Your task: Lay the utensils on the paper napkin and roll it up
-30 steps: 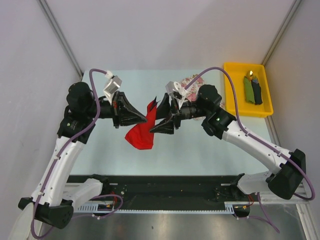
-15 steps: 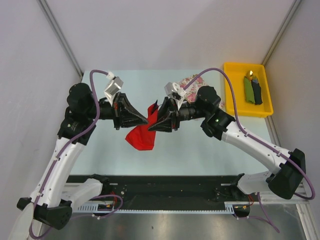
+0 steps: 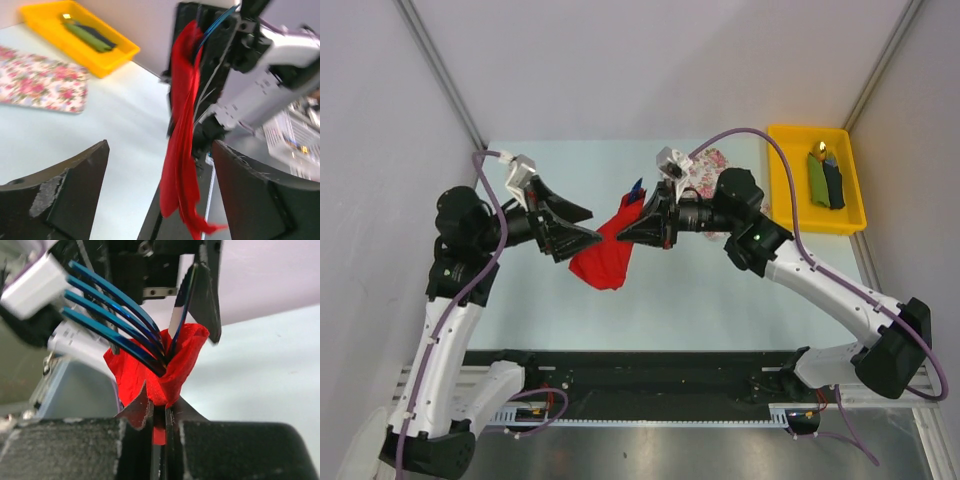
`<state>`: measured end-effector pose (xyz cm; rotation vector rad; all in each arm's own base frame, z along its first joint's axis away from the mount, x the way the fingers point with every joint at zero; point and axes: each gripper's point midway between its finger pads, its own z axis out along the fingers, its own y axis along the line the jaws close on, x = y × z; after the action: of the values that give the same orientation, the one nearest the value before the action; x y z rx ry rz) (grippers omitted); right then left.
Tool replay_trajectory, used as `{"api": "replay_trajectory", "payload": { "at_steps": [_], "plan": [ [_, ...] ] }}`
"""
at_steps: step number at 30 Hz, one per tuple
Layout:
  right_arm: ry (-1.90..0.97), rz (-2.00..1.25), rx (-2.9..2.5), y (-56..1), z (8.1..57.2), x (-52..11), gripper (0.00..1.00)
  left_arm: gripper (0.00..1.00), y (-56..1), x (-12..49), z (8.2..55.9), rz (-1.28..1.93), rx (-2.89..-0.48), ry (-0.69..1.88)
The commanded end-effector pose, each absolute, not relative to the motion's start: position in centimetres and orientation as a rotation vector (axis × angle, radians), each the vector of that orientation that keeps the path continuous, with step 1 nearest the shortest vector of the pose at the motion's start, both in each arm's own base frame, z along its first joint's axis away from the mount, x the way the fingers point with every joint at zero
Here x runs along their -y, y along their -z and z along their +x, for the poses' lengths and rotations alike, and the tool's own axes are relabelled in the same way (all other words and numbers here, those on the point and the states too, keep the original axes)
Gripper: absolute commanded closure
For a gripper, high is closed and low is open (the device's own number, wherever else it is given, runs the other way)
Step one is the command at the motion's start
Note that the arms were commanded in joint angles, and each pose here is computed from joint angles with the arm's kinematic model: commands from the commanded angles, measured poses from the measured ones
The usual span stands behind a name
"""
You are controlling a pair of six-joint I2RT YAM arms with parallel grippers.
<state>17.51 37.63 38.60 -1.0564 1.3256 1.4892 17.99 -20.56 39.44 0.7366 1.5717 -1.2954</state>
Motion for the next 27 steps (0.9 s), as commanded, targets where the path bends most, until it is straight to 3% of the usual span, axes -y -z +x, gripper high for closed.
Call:
{"api": "replay_trajectory", "payload": {
  "at_steps": [1, 3, 13, 21, 23, 27],
  "plan": [
    [-1.485, -0.784, -1.361, -42.7, 21.3, -36.2, 1.0, 0.07, -38.7, 17.9, 20.5, 0.532, -1.614, 1.215],
    [-1.476, -0.687, -1.402, -42.9, 23.2, -35.5, 1.0, 0.0, -37.9, 17.6, 20.6, 0.555, -1.617, 1.164],
    [-1.555, -0.345, -1.518, -44.4, 26.9, -33.9, 1.0, 0.0, -34.7, 17.1, 21.4, 0.437, -1.571, 1.133],
    [-1.604, -0.208, -1.55, -45.2, 28.0, -34.1, 1.0, 0.0, -36.0, 18.9, 22.1, 0.406, -1.488, 1.15],
    [-1.61, -0.201, -1.561, -45.0, 28.0, -34.3, 1.0, 0.03, -36.4, 19.0, 22.2, 0.401, -1.475, 1.145],
    [-1.613, -0.196, -1.557, -45.0, 28.0, -34.2, 1.0, 0.17, -37.2, 19.3, 22.2, 0.406, -1.455, 1.163]
  ]
}}
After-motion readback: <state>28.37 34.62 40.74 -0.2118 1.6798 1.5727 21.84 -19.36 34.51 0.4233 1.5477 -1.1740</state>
